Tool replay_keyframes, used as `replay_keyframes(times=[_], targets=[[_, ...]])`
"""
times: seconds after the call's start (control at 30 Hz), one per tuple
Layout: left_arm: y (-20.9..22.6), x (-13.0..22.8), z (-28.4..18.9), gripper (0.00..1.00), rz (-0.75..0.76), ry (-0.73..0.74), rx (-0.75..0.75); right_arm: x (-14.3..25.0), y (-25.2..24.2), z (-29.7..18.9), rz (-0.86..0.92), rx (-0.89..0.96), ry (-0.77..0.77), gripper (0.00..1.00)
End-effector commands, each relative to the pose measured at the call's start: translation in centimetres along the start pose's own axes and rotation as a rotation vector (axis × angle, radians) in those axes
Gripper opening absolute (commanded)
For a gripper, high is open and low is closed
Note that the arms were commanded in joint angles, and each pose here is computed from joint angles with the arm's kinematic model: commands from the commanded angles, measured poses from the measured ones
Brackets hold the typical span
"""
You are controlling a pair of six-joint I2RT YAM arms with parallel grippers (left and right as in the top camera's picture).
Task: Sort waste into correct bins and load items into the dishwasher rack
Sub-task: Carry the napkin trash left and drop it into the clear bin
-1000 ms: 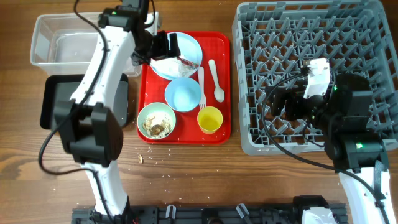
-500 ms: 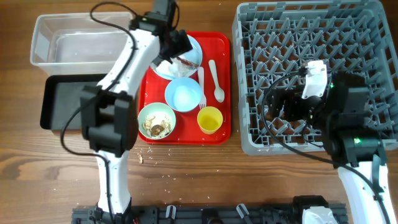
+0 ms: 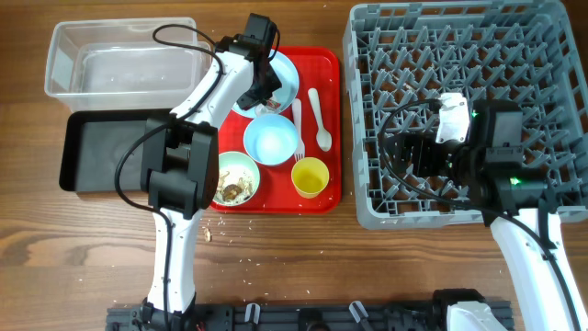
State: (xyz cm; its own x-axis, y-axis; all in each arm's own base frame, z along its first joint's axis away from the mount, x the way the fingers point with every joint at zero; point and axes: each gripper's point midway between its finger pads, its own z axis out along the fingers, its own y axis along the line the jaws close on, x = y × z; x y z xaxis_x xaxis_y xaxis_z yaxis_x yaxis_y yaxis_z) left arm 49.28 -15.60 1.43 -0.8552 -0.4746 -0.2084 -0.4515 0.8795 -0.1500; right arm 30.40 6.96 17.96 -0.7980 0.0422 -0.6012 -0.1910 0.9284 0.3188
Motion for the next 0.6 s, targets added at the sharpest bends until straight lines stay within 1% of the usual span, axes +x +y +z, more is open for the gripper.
replay_keyframes(times=[0.0,0.13,0.2,0.27,0.37,0.5,0.53,0.57], targets=[[-1.8,-2.1,-3.9,0.04,0.042,-0.054,0.088,-0.7,0.5,-0.3,0.009,-0.023,-0.013,1.0],[-2.6,-4.8,-12.7,0.04,0.045,-0.173,0.186,-0.7,0.5,-0.3,0.009,-0.023,-0.013,1.0],[-1.5,-5.8,-16.8,0.04,0.021,-0.223,0.219,-0.7,0.5,-0.3,0.008,-0.023,-0.014,1.0],[0.6,-6.9,-19.1,0.04,-0.018,-0.254,0.207,-0.8,0.5,-0.3,0.007,-0.023,-0.017,1.0],[5.1,-9.1,-19.2,0.04,-0.094,-0.287,0.108,-0.9,0.5,-0.3,0.006,-0.023,-0.02,1.0],[11.6,-13.9,-16.5,0.04,-0.218,-0.361,-0.039,-0.9,0.5,-0.3,0.004,-0.024,-0.024,1.0],[12.3,-14.7,-15.5,0.07,-0.235,-0.364,-0.047,-1.0,0.5,-0.3,0.004,-0.023,-0.024,1.0],[12.9,-15.4,-14.3,0.2,-0.25,-0.367,-0.052,-1.0,0.5,-0.3,0.004,-0.023,-0.024,1.0]])
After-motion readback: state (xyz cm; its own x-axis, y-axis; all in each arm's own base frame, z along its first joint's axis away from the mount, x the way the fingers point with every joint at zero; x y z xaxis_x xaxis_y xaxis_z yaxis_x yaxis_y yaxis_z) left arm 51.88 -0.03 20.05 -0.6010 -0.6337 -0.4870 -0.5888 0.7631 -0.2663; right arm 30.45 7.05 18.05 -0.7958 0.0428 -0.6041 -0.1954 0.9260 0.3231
